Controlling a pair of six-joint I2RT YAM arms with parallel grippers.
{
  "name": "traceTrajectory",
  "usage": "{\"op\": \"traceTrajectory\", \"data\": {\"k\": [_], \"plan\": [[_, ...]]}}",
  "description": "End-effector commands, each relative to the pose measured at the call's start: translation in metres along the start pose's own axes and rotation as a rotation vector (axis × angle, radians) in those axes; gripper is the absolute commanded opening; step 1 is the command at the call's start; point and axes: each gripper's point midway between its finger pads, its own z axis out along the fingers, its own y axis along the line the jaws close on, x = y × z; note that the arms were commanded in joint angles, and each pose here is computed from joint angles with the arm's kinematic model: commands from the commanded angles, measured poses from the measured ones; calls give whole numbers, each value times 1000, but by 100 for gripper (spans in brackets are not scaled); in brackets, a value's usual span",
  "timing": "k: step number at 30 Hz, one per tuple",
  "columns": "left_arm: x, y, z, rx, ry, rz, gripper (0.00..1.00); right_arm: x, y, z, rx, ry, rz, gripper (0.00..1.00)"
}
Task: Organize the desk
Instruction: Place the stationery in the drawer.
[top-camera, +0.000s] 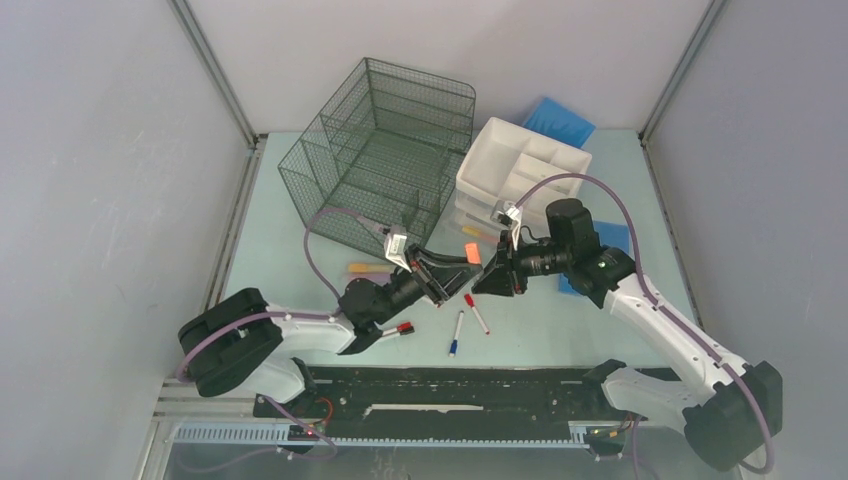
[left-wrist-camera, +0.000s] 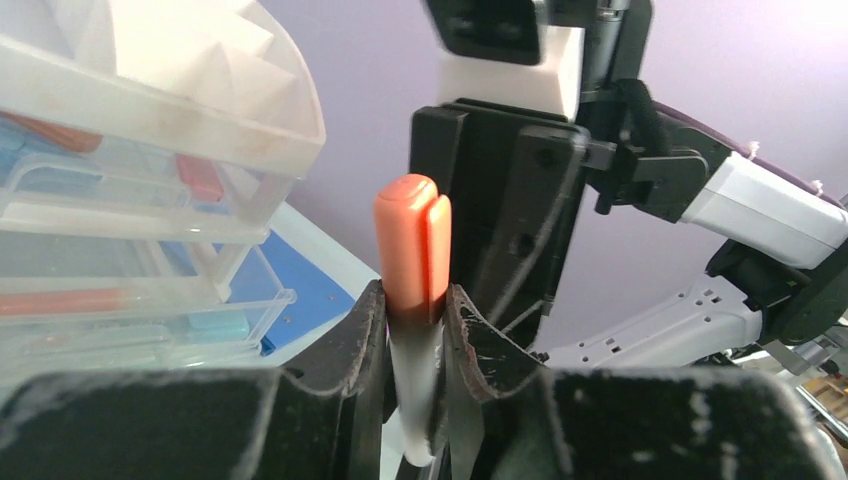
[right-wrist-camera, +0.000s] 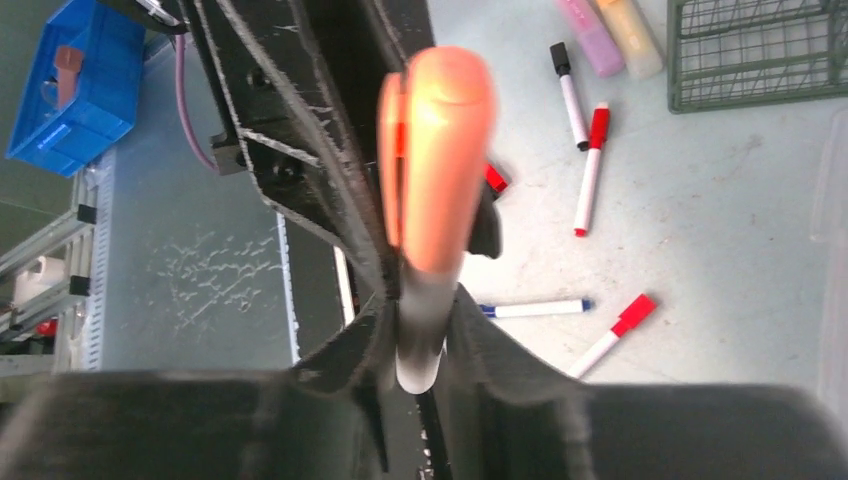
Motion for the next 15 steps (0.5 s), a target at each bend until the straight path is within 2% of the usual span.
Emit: {"op": "traceTrajectory", "data": {"k": [1, 3, 5, 9, 12, 15], "plan": [[-15, -12, 9, 37, -58, 38, 0, -3, 2, 3, -13, -9, 0, 17], [-15, -11, 8, 35, -60, 36, 2, -2, 2, 3, -15, -8, -3, 2], [-16, -11, 8, 31, -64, 37, 8, -2, 2, 3, -17, -7, -10, 0], [-22, -8, 3, 4, -91, 43, 34, 0, 1, 2, -12, 0, -31, 0], [-26, -7, -7, -8, -101, 59, 62, 2, -1, 1, -4, 7, -67, 0], [-27, -4, -20, -15, -102, 105, 77, 6, -1, -1, -10, 30, -120, 0]]}}
